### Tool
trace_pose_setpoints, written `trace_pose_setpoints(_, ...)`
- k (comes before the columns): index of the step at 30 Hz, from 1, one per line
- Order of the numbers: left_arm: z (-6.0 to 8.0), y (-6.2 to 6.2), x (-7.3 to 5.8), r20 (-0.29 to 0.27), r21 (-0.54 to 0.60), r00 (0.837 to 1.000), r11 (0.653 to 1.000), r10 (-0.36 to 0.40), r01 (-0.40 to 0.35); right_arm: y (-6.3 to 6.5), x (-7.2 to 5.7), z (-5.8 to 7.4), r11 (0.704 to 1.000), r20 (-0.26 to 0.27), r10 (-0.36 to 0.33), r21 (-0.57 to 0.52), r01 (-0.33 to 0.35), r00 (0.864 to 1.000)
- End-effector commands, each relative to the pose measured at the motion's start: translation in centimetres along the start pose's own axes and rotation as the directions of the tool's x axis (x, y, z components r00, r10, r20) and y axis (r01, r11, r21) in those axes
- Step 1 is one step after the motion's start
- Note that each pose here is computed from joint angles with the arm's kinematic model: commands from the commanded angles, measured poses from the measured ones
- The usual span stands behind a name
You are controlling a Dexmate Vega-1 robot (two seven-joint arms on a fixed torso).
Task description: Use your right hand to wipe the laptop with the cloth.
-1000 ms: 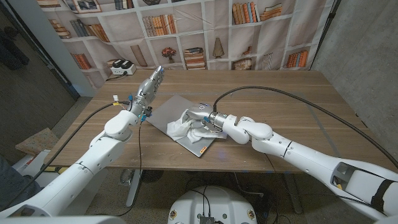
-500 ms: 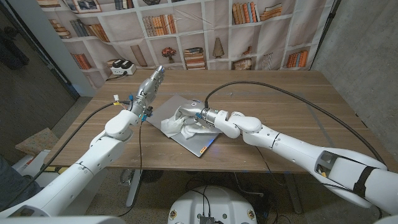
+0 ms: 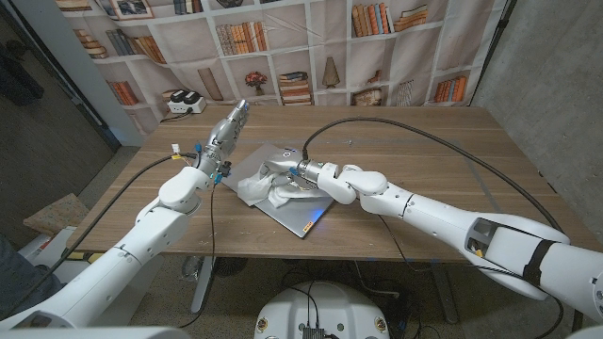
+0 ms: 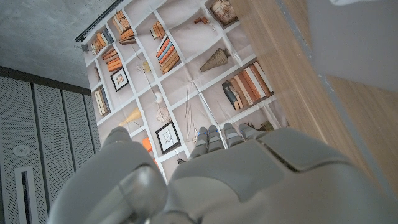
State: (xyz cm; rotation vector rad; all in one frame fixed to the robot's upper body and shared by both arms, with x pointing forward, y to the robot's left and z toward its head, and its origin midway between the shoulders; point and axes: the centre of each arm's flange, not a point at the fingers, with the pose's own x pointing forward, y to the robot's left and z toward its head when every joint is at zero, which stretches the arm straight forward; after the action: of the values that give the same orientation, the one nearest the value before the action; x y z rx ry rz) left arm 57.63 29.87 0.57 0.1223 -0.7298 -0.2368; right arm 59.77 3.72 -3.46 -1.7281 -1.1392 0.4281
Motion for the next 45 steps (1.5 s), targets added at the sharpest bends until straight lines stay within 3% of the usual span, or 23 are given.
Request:
trace_pose_setpoints(1,-0.3,0.0,0.7,-0.001,-0.010,1.000,1.000,-0.004,0.004,0.5,-3.6,-0.5,0.998,-0.048,0.026,0.052,-0.024,0.998)
trace_pose_setpoints(16,-0.1,-0.4,2.0,0.011,-0.010,0.999,0.999,-0.030,0.030,0.8,-10.1,-1.2,0.996,-0.080,0.048,0.082,-0.042,0.996)
trace_pose_setpoints(30,0.4,-0.3,2.1,0.020,-0.010,0.999,1.000,-0.029,0.029,1.4,-12.5,-1.4,0.990,-0.090,0.083,0.120,-0.072,0.993)
trace_pose_setpoints(36,0.7,-0.7,2.2,0.030,-0.014,0.999,0.999,-0.040,0.040,1.9,-11.7,-1.6,0.990,-0.092,0.059,0.131,-0.046,0.994)
trace_pose_setpoints(45,1.0,-0.6,1.7,0.029,-0.005,0.999,0.999,-0.040,0.040,1.7,-7.4,-0.7,0.994,-0.030,0.013,0.113,-0.010,0.999)
